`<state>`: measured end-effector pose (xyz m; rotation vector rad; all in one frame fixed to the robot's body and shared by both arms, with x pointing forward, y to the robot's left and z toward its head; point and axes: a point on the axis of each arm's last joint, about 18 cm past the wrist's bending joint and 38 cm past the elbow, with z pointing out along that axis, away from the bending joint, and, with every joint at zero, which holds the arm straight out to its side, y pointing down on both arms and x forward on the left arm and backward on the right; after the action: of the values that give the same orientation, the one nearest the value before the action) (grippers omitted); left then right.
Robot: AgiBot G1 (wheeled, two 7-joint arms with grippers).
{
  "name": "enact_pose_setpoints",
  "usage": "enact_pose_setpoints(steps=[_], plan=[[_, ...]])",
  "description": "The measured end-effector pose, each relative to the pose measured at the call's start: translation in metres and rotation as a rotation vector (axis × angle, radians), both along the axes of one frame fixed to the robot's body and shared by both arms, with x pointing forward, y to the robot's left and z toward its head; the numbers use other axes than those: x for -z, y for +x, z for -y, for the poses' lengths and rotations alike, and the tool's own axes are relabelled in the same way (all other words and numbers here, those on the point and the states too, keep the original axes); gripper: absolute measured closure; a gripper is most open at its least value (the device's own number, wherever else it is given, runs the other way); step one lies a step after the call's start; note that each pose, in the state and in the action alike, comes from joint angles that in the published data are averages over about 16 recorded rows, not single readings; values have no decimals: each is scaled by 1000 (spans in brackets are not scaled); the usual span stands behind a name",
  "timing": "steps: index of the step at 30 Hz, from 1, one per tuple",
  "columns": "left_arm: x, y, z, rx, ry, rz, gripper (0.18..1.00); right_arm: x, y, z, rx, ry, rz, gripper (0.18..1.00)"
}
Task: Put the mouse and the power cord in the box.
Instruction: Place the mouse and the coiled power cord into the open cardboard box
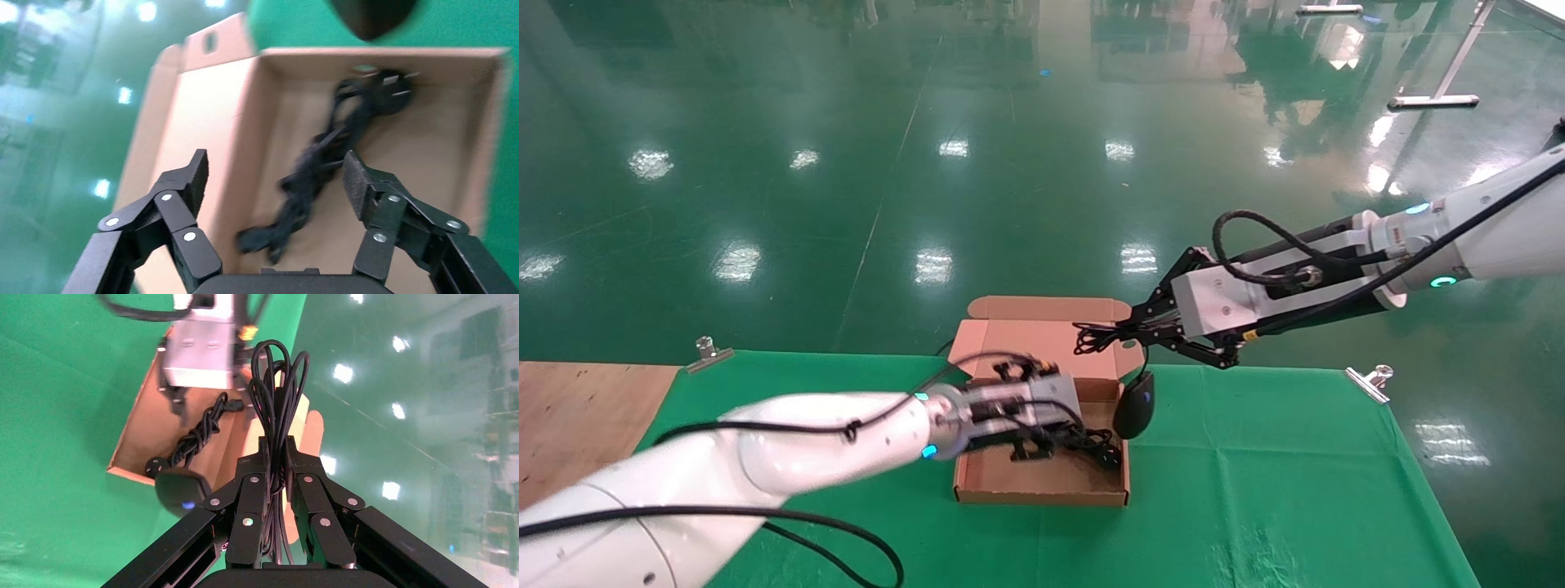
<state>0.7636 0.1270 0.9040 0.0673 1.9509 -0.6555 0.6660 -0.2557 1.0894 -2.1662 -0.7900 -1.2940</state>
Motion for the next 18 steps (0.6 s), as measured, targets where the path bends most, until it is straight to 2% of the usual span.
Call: enact_pose_setpoints(steps=[10, 18], plan=[[-16, 5, -62, -53, -74, -13, 298, 1, 8, -33, -7, -47, -3, 958], [-15, -9, -127, -55, -176, -27, 215, 15, 20, -71, -21, -86, 4, 958]])
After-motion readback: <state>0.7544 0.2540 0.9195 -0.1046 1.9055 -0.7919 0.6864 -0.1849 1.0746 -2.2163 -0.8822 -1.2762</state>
